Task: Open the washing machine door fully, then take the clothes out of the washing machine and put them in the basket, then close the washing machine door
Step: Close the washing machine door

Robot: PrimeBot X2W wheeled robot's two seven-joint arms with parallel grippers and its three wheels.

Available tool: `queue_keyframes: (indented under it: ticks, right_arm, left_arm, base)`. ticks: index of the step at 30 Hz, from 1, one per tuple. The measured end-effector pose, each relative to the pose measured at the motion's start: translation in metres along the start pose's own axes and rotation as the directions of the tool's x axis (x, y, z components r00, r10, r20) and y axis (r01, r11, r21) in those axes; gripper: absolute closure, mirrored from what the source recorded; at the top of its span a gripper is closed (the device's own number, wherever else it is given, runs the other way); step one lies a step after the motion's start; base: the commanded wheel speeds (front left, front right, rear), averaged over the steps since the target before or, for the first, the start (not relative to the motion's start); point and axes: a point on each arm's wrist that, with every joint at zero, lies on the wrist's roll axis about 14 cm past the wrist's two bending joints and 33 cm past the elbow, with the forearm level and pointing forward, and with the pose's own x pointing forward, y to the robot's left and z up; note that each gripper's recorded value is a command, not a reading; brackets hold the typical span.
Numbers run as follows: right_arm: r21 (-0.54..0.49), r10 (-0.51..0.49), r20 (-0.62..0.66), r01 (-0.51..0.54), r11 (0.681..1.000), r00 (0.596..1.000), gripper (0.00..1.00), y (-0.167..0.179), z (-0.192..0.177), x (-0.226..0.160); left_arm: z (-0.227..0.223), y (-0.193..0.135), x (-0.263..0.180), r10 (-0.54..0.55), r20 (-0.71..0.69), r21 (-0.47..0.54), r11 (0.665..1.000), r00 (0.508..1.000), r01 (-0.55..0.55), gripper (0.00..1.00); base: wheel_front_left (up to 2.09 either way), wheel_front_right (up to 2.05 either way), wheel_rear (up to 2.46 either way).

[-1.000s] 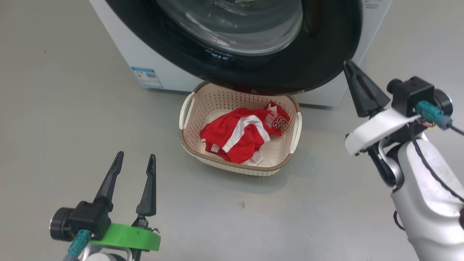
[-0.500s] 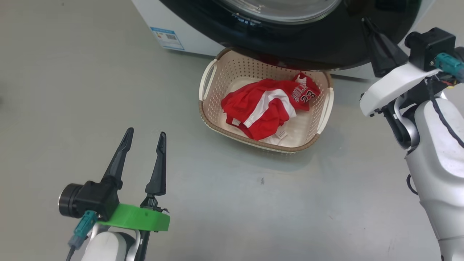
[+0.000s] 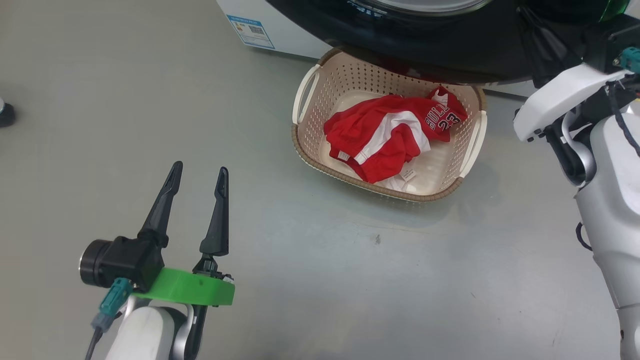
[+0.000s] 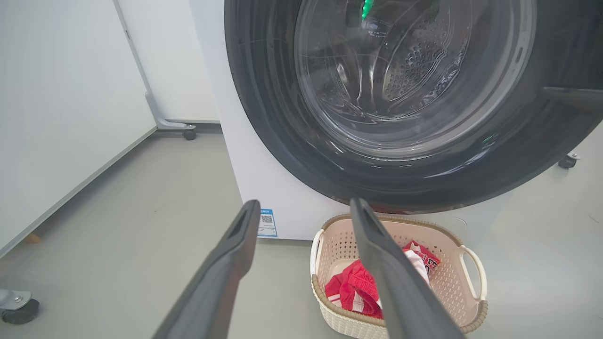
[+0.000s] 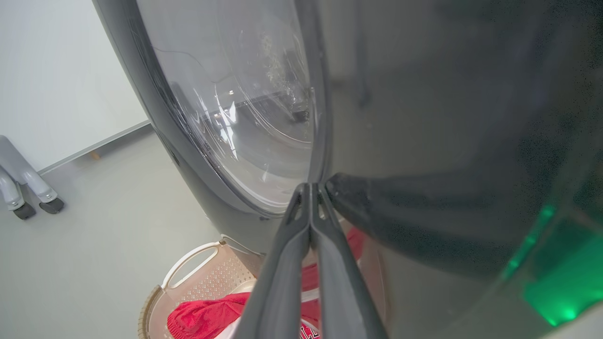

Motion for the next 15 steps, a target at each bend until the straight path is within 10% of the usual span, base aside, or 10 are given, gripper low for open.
queue_keyframes:
  ticks: [15]
  right_arm:
    - [-0.005,-0.054,0.066,0.055,0.998,0.996,1.0,-0.038,0.024,0.032]
  left_arm:
    - [0.004,0.005,0.01,0.012,0.014,0.004,1.0,1.0,-0.012,0.0]
  base:
    - [0.0,0.0,0.0]
